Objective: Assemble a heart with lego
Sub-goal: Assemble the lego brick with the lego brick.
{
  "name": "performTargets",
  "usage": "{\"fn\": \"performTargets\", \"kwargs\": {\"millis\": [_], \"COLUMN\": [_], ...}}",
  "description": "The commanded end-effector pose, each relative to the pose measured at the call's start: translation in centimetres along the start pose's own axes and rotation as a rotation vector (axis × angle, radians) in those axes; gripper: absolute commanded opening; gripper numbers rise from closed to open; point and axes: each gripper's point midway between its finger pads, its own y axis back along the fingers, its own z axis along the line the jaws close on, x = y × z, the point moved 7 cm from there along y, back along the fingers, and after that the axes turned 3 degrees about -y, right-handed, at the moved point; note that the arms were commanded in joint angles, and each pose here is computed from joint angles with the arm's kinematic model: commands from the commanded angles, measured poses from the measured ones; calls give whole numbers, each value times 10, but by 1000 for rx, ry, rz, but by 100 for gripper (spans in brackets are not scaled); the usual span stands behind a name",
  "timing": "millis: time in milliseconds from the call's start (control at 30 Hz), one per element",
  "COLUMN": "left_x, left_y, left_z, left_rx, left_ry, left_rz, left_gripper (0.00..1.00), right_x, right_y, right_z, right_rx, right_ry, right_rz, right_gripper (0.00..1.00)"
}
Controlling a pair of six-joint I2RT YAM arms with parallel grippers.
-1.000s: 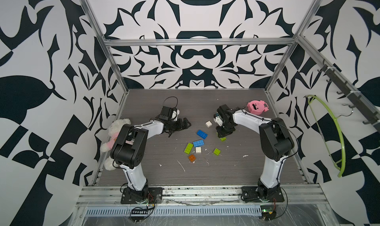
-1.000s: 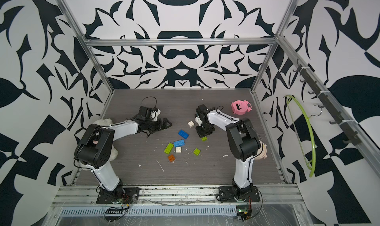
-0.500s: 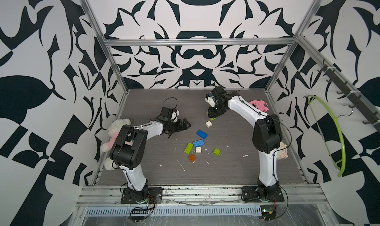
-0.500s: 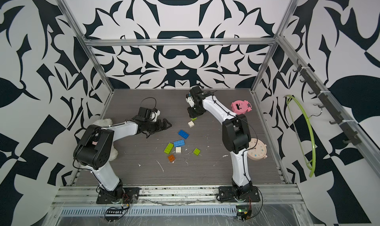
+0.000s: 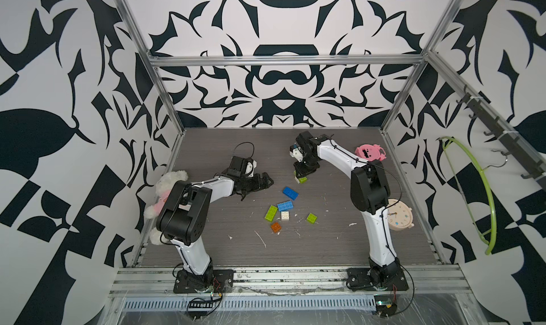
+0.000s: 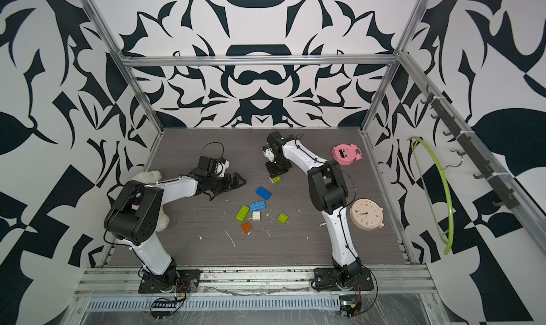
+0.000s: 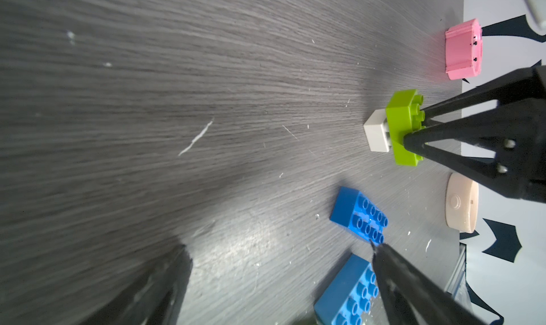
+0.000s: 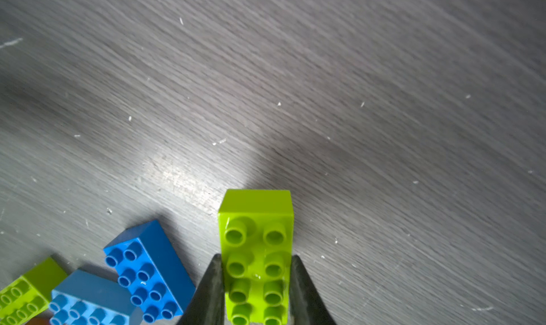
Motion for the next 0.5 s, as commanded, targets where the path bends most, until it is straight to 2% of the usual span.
{"fn": "performTargets", "kwargs": {"millis": [0,233,467], "left_x": [0,1,1], "left_y": [1,0,2], "left_z": [0,0,1], "left_rx": [-4,-4,-8], "left_ry": [-17,-17,-20], "left_rz": [4,4,0], "left_gripper": [99,99,99], "right_x": [0,10,19], "right_y": [14,3,-11], "right_z": [4,1,-1], "right_rx": [7,19,19], "right_ry": [12,-2,-9], "right_rz": [9,83,240], "right_gripper": [16,16,16]}}
